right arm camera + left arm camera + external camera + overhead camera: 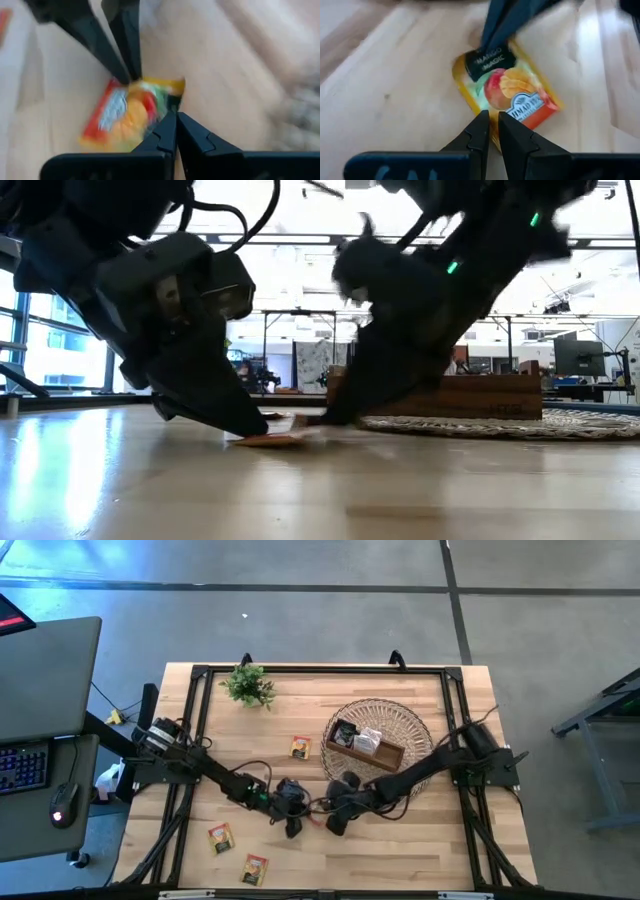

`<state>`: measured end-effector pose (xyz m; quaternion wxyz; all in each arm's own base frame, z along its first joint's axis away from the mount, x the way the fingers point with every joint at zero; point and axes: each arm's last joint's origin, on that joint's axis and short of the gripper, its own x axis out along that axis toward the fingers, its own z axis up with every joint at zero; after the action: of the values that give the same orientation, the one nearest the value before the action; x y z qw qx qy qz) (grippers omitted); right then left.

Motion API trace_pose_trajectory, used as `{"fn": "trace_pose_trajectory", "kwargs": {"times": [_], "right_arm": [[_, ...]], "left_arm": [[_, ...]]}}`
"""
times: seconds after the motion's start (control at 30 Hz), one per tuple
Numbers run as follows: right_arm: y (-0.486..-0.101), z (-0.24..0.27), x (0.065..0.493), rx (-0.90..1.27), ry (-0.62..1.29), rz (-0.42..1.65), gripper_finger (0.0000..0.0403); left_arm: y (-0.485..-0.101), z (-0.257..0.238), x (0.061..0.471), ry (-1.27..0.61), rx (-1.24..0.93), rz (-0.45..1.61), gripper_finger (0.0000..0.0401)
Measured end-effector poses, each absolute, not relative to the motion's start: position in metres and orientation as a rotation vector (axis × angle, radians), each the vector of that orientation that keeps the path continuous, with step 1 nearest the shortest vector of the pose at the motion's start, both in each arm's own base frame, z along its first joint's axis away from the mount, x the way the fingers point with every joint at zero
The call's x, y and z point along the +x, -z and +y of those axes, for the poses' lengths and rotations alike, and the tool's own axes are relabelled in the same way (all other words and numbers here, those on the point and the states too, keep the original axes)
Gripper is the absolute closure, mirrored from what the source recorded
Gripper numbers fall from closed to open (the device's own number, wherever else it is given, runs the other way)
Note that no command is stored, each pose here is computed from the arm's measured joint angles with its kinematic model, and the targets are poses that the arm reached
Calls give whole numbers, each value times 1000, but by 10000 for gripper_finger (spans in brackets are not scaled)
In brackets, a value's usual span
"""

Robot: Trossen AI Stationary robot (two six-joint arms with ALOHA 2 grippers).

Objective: Pick & Place Tea
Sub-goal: Put the orange tea bag into the right section of the wooden organizer

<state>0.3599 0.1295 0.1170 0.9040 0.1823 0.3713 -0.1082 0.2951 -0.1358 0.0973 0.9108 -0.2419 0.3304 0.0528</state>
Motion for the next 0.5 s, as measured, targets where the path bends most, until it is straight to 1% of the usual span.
{"fn": "trace_pose_trajectory", "kwargs": {"times": [0.1, 0.2, 0.27, 0.37, 0.43, 0.5], "right_arm": [[-147, 120, 341, 280, 334, 809, 399], [-187, 109, 315, 164, 474, 786, 398], [-211, 102, 294, 45, 555, 770, 400], [-233, 93, 266, -121, 604, 818, 399], [-238, 87, 255, -104, 595, 844, 401], [-234, 84, 254, 26, 562, 826, 401]], "left_arm": [[-97, -135, 295, -115, -496, 680, 357], [-97, -135, 295, -115, -496, 681, 357], [-97, -134, 296, -118, -500, 681, 357], [-97, -134, 296, -117, -497, 681, 357], [-97, -134, 296, -116, -496, 681, 357], [-97, -133, 296, -117, -496, 681, 357]]}}
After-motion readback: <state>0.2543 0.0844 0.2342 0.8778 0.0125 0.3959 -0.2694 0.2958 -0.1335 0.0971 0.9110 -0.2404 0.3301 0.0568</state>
